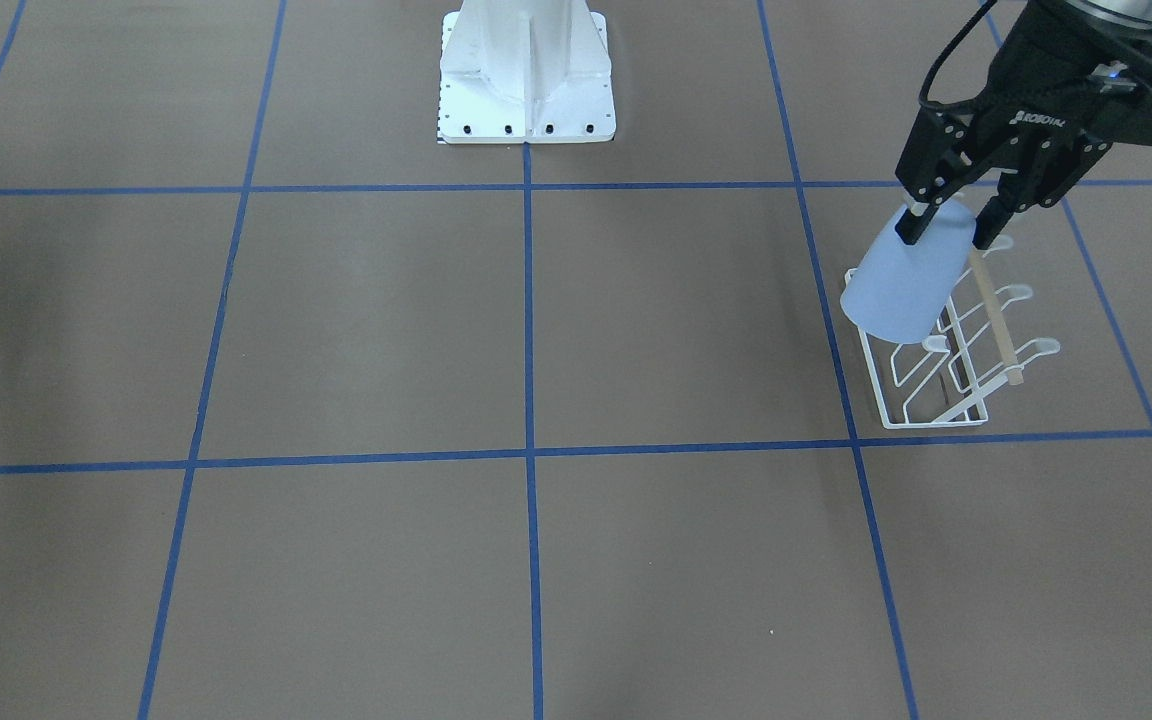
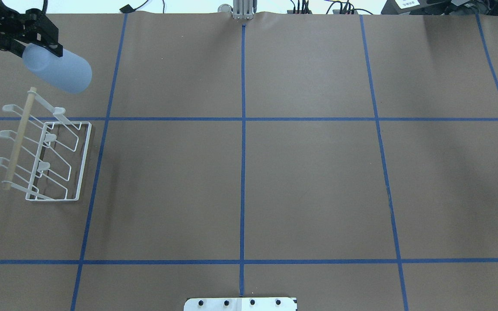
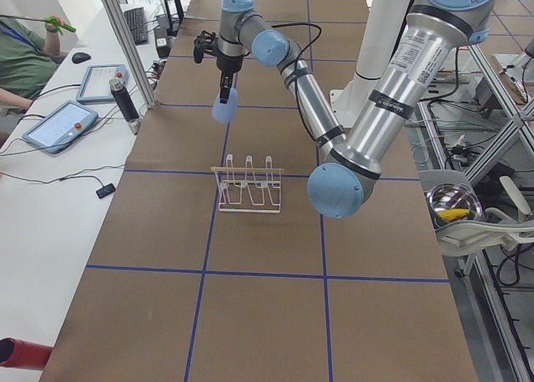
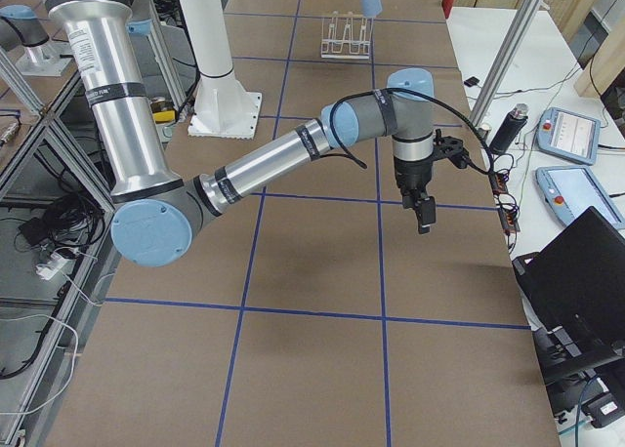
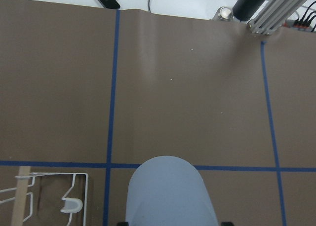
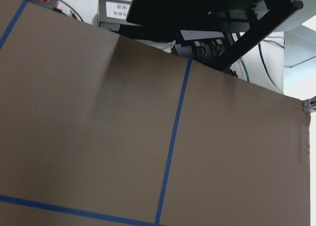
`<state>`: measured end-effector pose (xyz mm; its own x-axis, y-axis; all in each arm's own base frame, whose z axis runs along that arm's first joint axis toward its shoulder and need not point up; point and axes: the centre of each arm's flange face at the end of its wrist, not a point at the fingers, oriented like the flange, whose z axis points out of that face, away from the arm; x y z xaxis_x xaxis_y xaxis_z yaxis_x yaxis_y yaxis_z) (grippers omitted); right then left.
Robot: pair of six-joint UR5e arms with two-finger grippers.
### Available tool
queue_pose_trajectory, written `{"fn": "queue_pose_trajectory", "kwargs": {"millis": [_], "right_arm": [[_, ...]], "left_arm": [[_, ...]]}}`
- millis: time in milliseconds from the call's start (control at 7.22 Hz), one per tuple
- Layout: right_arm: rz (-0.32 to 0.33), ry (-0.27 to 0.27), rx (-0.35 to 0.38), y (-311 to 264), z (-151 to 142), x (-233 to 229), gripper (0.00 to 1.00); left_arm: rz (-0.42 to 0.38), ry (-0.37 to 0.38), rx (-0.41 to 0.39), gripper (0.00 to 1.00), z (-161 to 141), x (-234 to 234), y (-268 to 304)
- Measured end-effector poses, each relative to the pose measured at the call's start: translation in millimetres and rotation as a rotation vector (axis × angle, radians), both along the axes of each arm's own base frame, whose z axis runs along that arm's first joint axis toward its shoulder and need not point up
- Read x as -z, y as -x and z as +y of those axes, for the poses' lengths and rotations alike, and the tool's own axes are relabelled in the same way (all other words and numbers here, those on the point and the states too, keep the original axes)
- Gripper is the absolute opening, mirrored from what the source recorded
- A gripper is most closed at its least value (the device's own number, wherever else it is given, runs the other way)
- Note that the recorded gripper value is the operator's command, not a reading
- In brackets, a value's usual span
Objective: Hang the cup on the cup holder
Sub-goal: 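Lower the cup onto a wooden peg of the rack with the left gripper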
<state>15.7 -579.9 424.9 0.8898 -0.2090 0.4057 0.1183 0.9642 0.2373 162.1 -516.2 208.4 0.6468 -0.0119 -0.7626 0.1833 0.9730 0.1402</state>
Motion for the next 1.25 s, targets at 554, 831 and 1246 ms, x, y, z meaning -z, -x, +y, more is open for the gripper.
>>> {"fn": "queue_pose_trajectory", "kwargs": {"millis": [554,831,1246], "right_arm": [[-0.100,0.266,0.083,39.4,18.6,-2.5,1.00],[-0.121,0.289,0.077,41.0,23.6,-5.4,1.00],[-0.124,0.295,0.076,41.1,25.7,-9.2,1.00]], "left_arm": [[-0.086,0.091,-0.065,0.00,-38.8,-50.5,-20.4],[-0.101,0.107,-0.076,0.00,-51.5,-64.2,-26.5],[-0.109,0.127,-0.080,0.00,-71.6,-87.6,-35.8]]}}
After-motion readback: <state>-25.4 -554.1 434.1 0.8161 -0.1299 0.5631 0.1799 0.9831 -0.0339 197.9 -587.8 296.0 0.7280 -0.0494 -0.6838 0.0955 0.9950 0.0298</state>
